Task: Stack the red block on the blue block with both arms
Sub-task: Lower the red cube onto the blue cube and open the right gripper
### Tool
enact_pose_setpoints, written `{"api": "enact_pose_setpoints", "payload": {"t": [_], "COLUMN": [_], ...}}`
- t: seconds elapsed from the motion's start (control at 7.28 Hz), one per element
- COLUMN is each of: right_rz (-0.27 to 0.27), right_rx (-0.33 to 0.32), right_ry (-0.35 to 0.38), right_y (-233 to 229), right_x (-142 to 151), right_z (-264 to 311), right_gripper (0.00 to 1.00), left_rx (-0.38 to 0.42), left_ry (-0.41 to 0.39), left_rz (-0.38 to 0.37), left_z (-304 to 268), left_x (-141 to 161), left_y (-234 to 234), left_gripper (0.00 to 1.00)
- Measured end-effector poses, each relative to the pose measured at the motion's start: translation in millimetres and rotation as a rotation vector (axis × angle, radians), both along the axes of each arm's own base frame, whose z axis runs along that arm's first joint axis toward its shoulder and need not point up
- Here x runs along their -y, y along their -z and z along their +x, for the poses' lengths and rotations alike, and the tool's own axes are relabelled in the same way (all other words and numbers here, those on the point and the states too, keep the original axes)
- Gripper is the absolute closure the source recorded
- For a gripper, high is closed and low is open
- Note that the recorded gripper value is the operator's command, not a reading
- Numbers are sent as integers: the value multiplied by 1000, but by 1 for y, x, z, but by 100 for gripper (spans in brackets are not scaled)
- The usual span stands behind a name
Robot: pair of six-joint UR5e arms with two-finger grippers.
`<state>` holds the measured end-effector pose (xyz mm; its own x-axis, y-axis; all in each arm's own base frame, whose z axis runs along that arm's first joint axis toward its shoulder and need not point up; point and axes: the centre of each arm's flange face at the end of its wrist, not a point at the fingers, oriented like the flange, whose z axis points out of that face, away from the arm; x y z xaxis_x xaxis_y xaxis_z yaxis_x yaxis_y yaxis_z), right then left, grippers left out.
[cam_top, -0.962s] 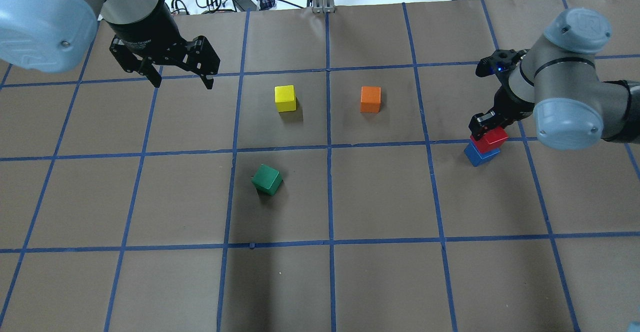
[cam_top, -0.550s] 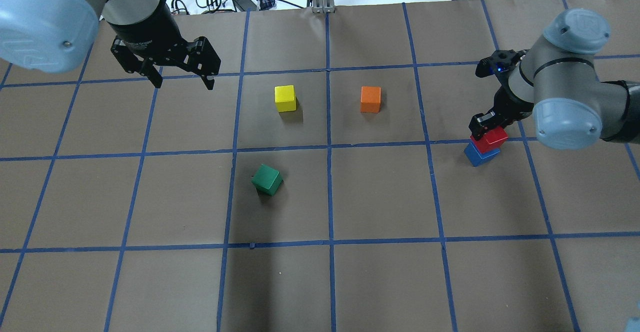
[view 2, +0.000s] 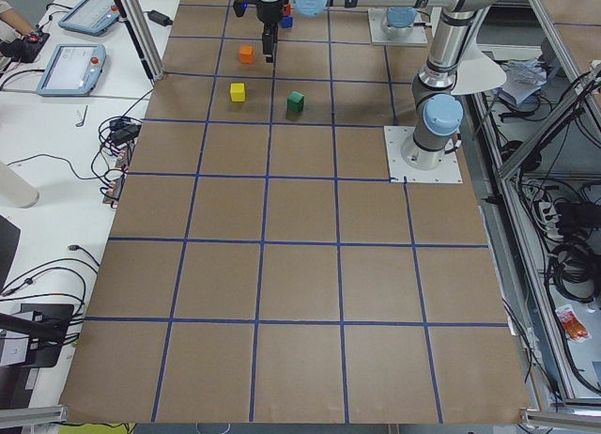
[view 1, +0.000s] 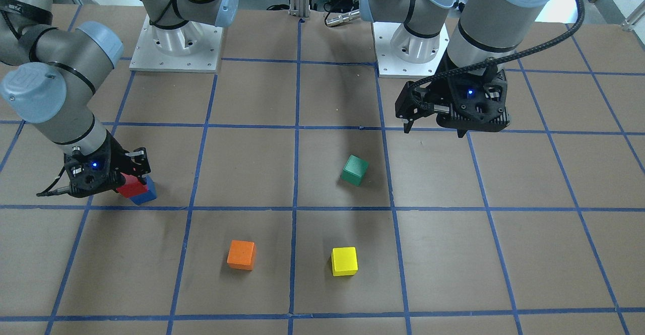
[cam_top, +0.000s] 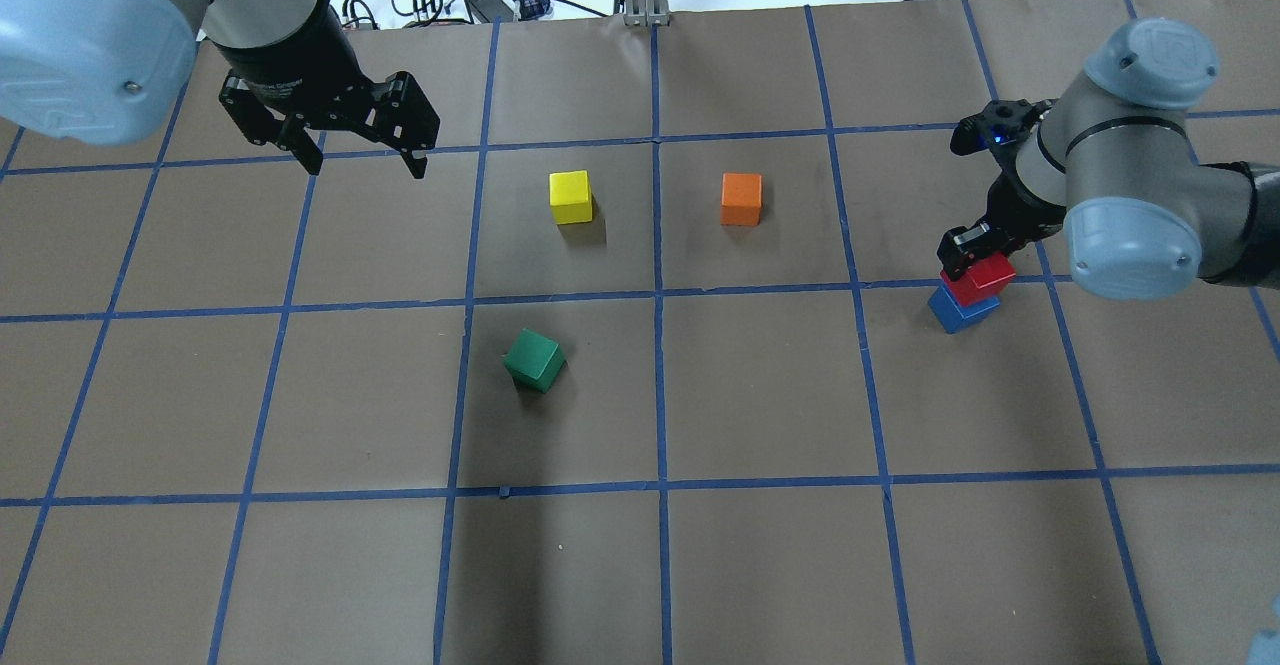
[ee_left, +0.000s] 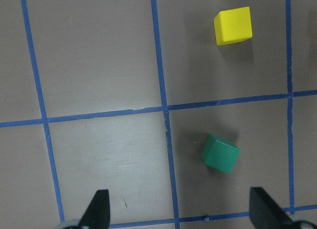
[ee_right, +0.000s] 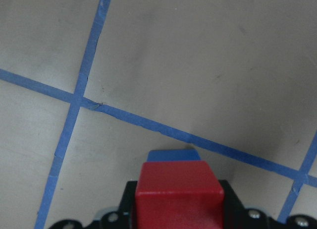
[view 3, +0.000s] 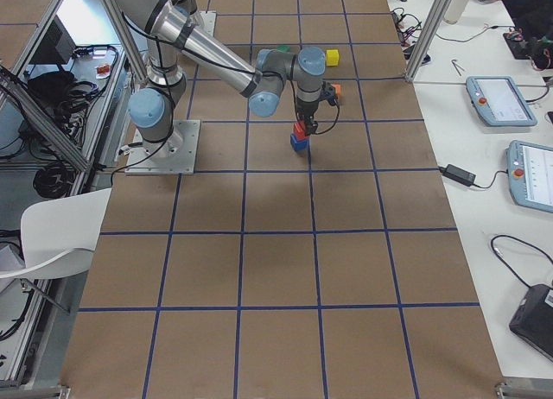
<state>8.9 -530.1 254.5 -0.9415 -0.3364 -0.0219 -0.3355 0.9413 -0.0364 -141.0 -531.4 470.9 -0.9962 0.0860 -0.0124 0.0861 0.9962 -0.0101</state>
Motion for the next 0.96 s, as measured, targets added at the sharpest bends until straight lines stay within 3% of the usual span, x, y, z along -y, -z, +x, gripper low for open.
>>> {"api": "enact_pose_setpoints", "payload": {"t": [0.55,0.82,0.96], "right_rz": [16,22,12], "right_rx": [-24,-68,-76], "right_ry": [7,15,20], "right_y": [3,-5,-18], "right_x": [-4,-6,-9], "right_z": [-3,-8,-8], "right_gripper": [19,6,6], "left_rx": [0,-1,-1], "left_ry": [0,-13,-17], "left_rz": [-3,-4,-4], "left_z": [0,0,0], "left_x": [-1,-1,-1], "left_y": [-1,-2,-2], "left_gripper": [0,0,0]}}
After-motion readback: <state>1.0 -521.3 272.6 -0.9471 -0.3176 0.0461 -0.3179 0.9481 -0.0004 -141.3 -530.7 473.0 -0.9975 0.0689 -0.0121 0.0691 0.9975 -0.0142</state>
